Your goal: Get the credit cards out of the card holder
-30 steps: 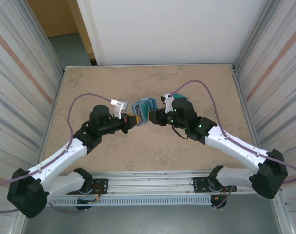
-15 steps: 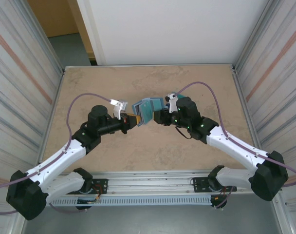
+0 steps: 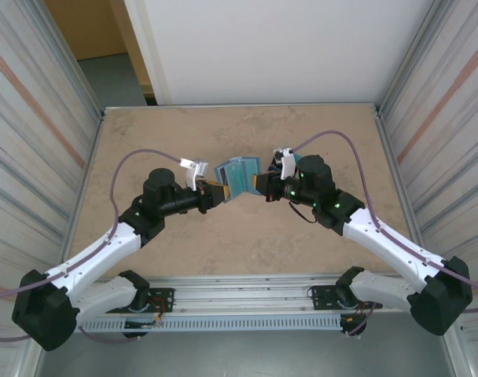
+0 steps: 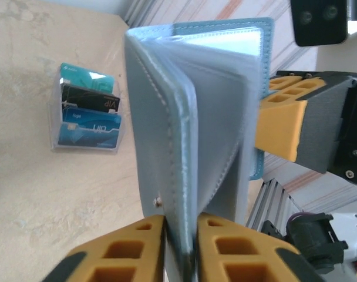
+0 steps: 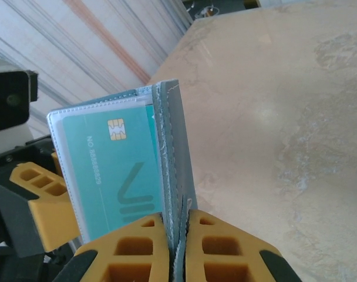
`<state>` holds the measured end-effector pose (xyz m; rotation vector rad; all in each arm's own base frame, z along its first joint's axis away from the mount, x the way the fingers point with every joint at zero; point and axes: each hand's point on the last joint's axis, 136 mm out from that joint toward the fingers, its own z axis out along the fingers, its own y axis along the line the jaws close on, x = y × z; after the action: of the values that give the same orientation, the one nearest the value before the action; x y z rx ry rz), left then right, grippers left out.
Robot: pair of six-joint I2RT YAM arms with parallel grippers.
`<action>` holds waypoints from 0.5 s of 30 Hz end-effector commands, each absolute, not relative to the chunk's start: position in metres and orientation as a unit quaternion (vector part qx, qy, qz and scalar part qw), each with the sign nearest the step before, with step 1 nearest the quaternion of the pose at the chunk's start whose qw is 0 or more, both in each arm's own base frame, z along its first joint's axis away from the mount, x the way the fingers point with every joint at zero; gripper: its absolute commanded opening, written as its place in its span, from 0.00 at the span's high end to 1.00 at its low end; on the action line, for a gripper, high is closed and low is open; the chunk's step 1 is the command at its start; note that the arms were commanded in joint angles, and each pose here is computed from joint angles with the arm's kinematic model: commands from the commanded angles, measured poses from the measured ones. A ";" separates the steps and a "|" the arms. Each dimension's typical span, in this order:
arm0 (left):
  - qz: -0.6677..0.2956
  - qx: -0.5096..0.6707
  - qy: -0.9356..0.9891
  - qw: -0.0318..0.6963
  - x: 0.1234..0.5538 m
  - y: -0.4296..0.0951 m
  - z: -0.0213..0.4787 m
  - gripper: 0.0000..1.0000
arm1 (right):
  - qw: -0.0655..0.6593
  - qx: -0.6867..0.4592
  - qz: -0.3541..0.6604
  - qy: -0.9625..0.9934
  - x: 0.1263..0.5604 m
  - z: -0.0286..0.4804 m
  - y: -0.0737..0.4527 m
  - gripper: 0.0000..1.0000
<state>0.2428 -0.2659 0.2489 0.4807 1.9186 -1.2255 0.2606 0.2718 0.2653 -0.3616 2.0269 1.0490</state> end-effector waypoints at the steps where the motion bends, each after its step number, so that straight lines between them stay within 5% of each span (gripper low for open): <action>1: -0.522 0.209 0.724 0.400 0.239 -0.276 0.273 0.70 | 0.402 -0.147 0.442 0.789 0.255 0.273 0.276 1.00; 8: -0.537 0.203 0.719 0.391 0.240 -0.279 0.275 0.31 | 0.415 -0.134 0.436 0.787 0.256 0.278 0.270 1.00; 15: -0.542 0.193 0.718 0.393 0.241 -0.278 0.277 0.27 | 0.420 -0.120 0.425 0.793 0.258 0.275 0.264 1.00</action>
<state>0.2401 -0.2774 0.2568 0.4846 1.8924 -1.3448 0.2574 0.2677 0.2632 -0.3372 2.0301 1.0554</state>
